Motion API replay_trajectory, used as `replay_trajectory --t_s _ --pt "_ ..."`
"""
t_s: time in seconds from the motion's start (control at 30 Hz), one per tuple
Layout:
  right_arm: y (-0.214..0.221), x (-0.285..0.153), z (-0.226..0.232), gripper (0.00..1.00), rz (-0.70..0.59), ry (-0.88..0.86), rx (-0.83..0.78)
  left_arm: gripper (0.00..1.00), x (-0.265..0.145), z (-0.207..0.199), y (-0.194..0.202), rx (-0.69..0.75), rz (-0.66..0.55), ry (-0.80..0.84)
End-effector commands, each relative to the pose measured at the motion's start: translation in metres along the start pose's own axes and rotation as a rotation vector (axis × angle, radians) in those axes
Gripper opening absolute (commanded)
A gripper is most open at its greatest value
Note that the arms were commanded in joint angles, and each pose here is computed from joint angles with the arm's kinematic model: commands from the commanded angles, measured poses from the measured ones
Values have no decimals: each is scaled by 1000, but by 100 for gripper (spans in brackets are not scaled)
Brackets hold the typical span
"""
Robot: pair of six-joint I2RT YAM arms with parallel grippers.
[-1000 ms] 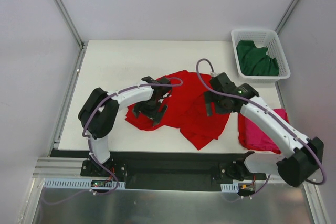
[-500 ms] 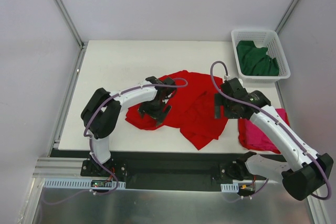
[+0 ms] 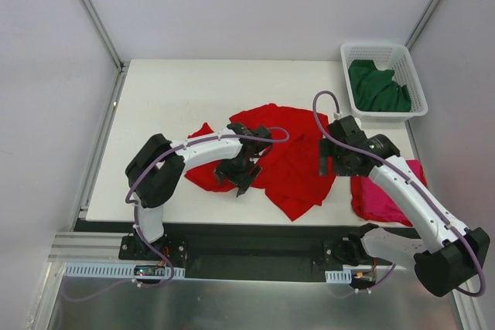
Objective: Fold and stack the t-shirts
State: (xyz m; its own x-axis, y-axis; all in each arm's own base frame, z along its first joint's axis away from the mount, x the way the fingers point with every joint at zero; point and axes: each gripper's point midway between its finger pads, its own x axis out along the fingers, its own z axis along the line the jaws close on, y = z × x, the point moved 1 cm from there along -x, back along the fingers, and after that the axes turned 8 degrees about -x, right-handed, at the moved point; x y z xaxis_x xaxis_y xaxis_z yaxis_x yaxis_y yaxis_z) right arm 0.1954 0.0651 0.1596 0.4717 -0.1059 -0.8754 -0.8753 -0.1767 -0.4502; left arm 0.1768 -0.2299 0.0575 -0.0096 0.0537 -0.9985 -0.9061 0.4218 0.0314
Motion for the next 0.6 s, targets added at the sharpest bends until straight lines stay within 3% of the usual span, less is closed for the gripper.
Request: replay_trajectory --t_s 0.0,0.17,0.27,0.33,0.43,0.57 --pt "7 -3 -6 96 4 6 1 67 -1 3 0 -3 19 -24" --pt "10 -3 -7 96 7 3 -1 64 8 5 -2 13 41 -46" --pt "13 -2 -8 96 18 6 -2 47 9 5 -5 27 42 -48" --pt "15 -2 -8 96 22 6 -5 24 7 4 -7 32 33 -45" --pt "17 -1 -8 96 25 4 -1 0 -1 3 -11 26 15 -40" --pt "19 0 -8 96 35 5 -6 0 -21 5 -12 12 -4 -43"
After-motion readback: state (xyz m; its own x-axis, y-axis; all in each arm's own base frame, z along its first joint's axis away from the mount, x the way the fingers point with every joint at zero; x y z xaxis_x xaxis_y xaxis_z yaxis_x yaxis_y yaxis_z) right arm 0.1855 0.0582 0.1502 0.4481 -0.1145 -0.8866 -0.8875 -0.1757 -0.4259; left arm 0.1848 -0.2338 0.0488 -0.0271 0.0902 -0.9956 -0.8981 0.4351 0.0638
